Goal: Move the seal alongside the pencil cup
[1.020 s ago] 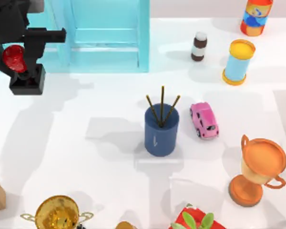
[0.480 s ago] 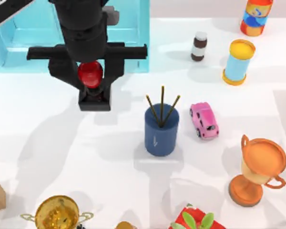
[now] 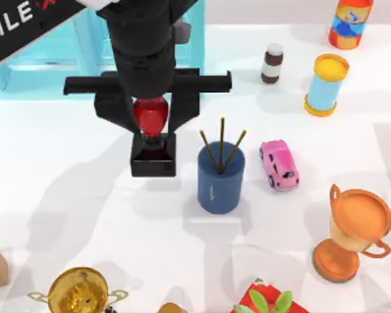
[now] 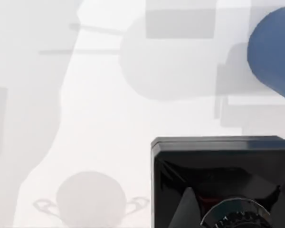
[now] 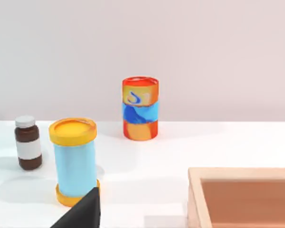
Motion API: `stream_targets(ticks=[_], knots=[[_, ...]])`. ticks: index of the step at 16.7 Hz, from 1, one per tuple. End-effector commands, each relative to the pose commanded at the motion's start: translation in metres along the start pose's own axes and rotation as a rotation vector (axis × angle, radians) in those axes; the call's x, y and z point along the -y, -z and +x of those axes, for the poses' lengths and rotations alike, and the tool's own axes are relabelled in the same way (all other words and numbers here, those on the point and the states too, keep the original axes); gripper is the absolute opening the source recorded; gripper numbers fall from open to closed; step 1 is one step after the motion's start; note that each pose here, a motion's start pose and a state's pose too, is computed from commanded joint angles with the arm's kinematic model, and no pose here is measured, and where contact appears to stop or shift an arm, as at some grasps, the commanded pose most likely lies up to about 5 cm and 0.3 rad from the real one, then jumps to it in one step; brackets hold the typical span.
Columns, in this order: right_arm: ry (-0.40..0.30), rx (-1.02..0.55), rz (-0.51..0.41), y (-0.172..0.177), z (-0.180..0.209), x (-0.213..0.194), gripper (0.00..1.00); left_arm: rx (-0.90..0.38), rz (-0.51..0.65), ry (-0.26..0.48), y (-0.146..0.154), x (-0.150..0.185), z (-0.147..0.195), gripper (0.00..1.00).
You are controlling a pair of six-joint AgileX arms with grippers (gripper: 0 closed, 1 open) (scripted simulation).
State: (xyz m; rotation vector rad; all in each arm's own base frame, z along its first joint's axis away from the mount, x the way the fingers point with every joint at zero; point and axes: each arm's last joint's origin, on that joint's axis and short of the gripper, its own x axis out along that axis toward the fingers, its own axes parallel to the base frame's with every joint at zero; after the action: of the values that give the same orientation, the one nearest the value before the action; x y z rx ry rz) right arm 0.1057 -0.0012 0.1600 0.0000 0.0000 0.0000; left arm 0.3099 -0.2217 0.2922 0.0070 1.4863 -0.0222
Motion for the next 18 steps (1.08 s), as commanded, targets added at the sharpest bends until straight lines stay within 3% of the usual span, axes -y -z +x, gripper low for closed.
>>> stream_targets(ticks=[10,18], knots=[[0.0,0.0,0.0,0.0,0.0,0.0,1.0,0.004,0.001,0.002,0.002,0.001,0.014,0.0],[0.0,0.0,0.0,0.0,0.0,0.0,1.0,0.004,0.001,0.002,0.002,0.001,0.014,0.6]])
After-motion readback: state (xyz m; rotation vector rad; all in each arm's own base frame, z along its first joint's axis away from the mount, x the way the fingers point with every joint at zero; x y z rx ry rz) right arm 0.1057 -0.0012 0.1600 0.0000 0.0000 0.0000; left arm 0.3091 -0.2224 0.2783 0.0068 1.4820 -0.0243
